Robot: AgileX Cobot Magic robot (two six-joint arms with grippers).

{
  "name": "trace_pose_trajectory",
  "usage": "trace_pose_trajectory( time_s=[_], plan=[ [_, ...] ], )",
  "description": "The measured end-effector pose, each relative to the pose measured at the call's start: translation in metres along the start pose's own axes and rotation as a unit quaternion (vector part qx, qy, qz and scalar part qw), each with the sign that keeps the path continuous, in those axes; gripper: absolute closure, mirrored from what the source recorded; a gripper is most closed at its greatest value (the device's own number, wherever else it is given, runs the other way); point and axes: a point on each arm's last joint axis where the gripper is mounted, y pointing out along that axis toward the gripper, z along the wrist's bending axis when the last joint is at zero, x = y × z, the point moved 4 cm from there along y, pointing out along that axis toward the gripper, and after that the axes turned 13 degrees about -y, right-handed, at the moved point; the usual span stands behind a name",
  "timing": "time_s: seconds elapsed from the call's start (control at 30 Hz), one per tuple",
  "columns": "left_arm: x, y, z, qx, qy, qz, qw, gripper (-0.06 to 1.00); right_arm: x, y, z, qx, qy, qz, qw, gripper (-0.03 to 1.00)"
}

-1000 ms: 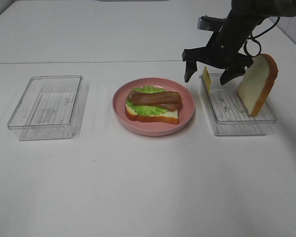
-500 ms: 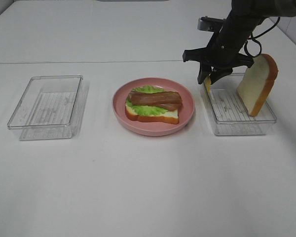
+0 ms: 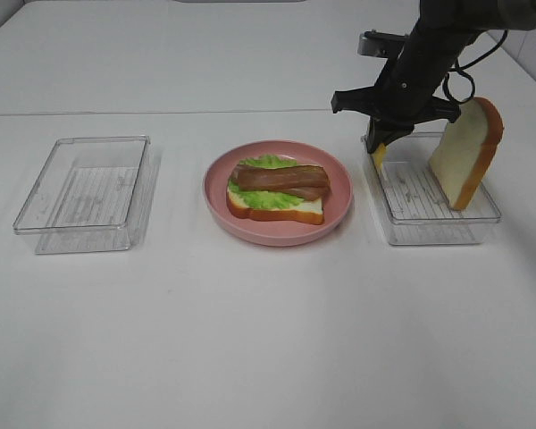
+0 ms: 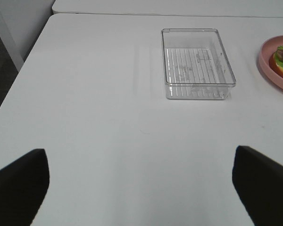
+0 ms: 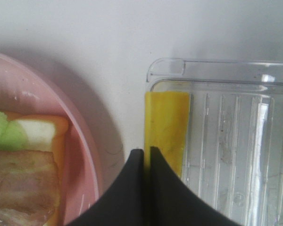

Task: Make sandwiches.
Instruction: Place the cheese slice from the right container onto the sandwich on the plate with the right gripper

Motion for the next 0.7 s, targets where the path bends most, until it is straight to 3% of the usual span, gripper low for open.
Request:
trace_pose_trajectory(
  time_s=[0.17,0.23,0.27,0.43,0.53,0.67,0.7],
  plan=[
    [0.0,0.0,0.0,0.0,0.0,0.0,1.0,-0.04,0.002,-0.018,0.002,0.0,-0.002,-0.009,1.0,0.97],
    [0.0,0.0,0.0,0.0,0.0,0.0,1.0,-0.04,0.008,-0.056,0.007,0.0,-0.006,-0.039,0.999,0.97],
    [0.0,0.0,0.0,0.0,0.0,0.0,1.0,-0.04,0.008,-0.056,0.007,0.0,-0.006,-0.039,0.999,0.97],
    [0.0,0.0,0.0,0.0,0.0,0.0,1.0,-0.04,0.006,-0.101,0.02,0.027,0.003,-0.067,0.997,0.97],
    [0.0,0.0,0.0,0.0,0.0,0.0,1.0,-0.04,0.003,-0.105,0.022,0.033,0.007,-0.071,0.997,0.97],
    [0.0,0.0,0.0,0.0,0.0,0.0,1.0,-0.04,-0.028,-0.107,0.036,0.063,0.02,-0.096,0.993,0.97],
    [0.0,0.0,0.0,0.0,0.0,0.0,1.0,-0.04,-0.041,-0.107,0.044,0.088,0.027,-0.111,0.99,0.97]
  ],
)
